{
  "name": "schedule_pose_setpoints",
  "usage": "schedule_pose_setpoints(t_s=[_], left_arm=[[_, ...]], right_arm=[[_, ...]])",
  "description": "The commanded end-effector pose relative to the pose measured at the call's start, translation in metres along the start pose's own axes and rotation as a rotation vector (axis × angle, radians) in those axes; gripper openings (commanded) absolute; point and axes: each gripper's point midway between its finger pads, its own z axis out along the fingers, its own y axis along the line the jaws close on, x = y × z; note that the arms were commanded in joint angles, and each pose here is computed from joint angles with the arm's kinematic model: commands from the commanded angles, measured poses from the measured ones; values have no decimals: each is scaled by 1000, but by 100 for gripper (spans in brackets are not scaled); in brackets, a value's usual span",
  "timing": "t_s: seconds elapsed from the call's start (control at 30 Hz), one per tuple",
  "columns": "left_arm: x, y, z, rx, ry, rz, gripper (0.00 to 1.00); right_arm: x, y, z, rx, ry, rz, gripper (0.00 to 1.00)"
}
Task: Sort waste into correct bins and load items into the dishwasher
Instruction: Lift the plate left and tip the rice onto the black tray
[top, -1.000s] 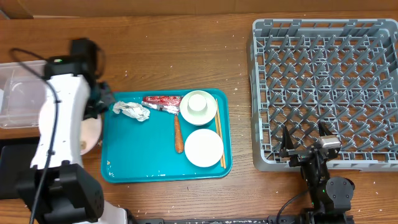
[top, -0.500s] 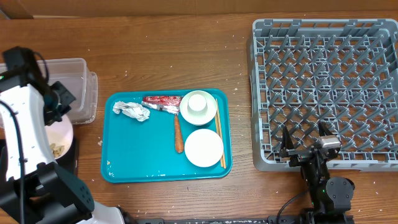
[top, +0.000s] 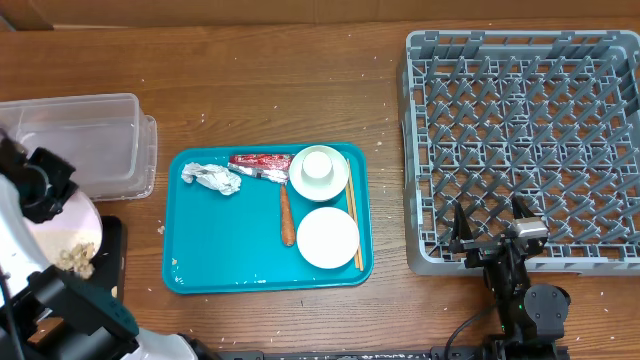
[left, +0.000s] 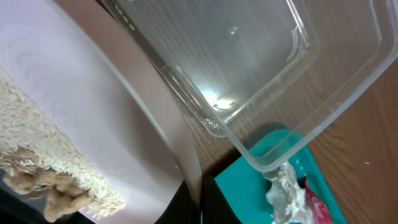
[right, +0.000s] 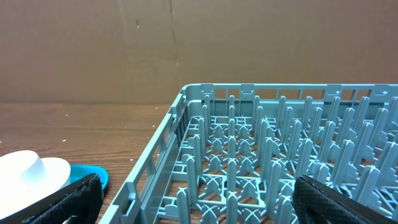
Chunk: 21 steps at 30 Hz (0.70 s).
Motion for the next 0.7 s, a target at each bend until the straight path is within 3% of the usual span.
schedule_pose_setpoints(t_s=[0.0, 0.53, 0.67], left_arm=[[-1, -5, -14, 131, 5, -16, 4], [-17, 24, -58, 482, -6, -214, 4], [-17, 44, -64, 479, -11, -286, 4]], right_arm=[[1, 0, 0, -2, -7, 3, 100], [1, 0, 0, -2, -7, 3, 100], [1, 0, 0, -2, -7, 3, 100]])
